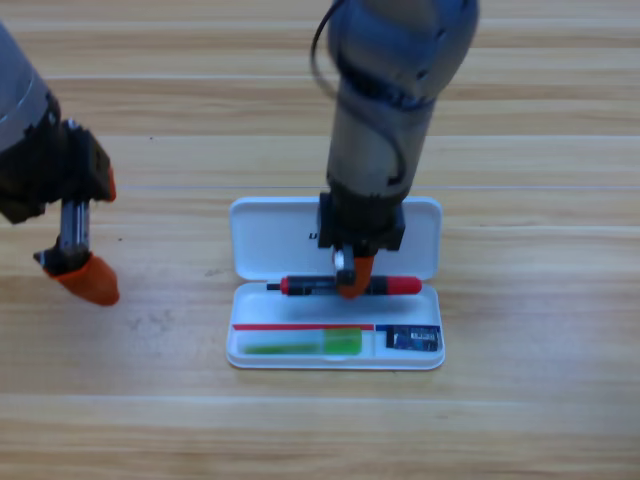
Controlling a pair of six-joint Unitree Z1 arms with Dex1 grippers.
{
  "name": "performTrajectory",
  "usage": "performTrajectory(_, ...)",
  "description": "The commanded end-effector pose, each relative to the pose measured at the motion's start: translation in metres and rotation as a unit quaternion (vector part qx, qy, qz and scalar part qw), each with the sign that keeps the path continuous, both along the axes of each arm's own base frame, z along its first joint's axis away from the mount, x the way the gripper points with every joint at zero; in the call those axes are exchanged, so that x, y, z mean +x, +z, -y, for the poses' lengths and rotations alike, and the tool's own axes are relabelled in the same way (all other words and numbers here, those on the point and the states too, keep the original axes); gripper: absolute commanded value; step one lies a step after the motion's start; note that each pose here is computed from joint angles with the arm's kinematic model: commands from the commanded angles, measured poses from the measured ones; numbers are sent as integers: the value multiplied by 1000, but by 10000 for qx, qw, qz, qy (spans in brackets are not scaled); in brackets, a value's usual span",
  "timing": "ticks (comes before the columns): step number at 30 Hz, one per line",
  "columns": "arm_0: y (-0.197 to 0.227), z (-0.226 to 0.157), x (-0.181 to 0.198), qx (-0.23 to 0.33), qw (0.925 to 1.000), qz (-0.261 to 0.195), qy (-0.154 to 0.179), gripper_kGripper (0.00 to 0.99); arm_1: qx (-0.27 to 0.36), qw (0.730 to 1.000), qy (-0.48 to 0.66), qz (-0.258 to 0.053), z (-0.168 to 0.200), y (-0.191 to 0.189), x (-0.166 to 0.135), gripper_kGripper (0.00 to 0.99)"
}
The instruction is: Clean up eraser and pencils
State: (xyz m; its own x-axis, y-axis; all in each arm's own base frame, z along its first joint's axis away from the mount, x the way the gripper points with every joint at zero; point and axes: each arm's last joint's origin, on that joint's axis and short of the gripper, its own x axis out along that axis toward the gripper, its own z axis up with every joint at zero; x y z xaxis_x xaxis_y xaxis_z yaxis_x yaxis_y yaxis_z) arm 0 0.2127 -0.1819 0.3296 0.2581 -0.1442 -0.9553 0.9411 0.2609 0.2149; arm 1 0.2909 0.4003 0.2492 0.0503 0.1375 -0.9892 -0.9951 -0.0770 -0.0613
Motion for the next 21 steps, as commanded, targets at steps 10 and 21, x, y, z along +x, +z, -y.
performTrajectory(10,-19,-3,1,22,9996,-267,108,990,-520,9986,2,-121,-19,-59,9,0)
performTrajectory(21,-19,-4,1,8,9995,-265,169,990,-425,9989,-175,-74,-16,-46,8,859)
